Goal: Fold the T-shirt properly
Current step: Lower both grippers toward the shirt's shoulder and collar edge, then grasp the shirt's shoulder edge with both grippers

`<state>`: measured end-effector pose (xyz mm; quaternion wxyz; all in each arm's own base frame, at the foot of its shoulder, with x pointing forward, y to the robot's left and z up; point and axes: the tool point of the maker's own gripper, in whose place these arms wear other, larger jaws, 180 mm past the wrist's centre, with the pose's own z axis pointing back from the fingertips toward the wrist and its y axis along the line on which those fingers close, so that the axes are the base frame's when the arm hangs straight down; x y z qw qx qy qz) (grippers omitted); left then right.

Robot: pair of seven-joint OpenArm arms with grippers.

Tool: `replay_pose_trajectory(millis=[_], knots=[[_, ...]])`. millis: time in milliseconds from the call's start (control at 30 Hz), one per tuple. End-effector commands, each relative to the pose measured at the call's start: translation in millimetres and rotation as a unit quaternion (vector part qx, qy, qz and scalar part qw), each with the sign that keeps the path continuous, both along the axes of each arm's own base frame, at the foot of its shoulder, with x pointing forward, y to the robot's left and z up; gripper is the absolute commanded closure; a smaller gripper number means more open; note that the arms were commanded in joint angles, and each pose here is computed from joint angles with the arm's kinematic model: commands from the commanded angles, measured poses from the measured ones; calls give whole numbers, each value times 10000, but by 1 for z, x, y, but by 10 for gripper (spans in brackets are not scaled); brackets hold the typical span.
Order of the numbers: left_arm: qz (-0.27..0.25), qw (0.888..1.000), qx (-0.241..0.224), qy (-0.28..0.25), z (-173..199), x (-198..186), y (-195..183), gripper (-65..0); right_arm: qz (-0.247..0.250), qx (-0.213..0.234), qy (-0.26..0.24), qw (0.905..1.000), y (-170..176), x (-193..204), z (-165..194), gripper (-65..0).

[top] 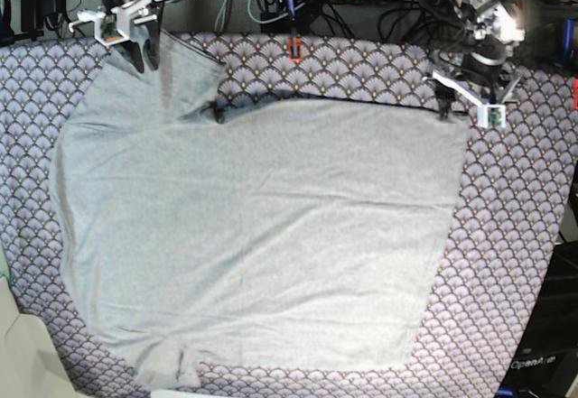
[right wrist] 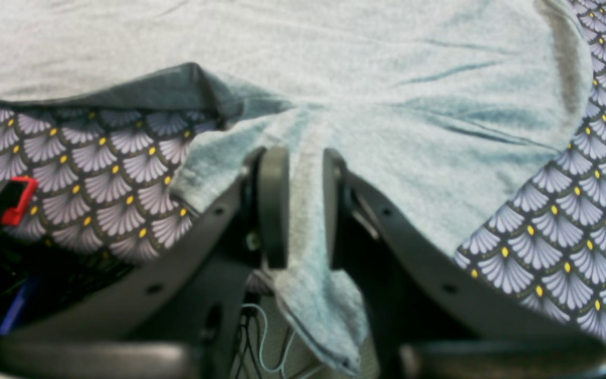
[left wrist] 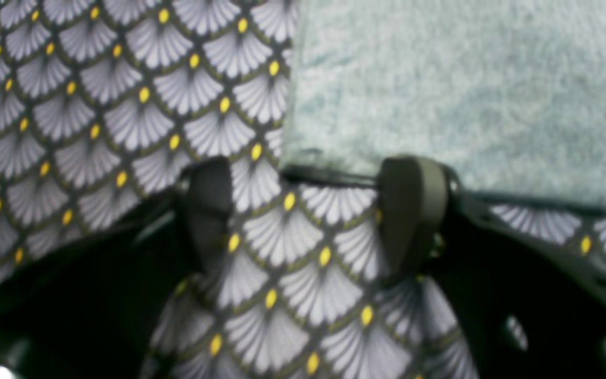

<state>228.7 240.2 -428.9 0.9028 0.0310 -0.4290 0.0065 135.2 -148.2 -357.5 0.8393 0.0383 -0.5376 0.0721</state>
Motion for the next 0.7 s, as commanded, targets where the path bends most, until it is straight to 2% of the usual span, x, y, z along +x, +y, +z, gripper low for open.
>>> replay_pose_trajectory(millis=[0, 300, 667], knots=[[-2, 9999, 3, -125, 5, 5, 1, -436, 32, 51, -145, 9999, 1, 0, 8, -139], [0, 9998, -9, -206, 9, 14, 1, -435, 38, 46, -152, 9999, 0, 1, 9, -139], [5, 9996, -276, -69, -9, 16, -8, -432, 32, 22, -46, 10000, 0, -1, 5, -139]])
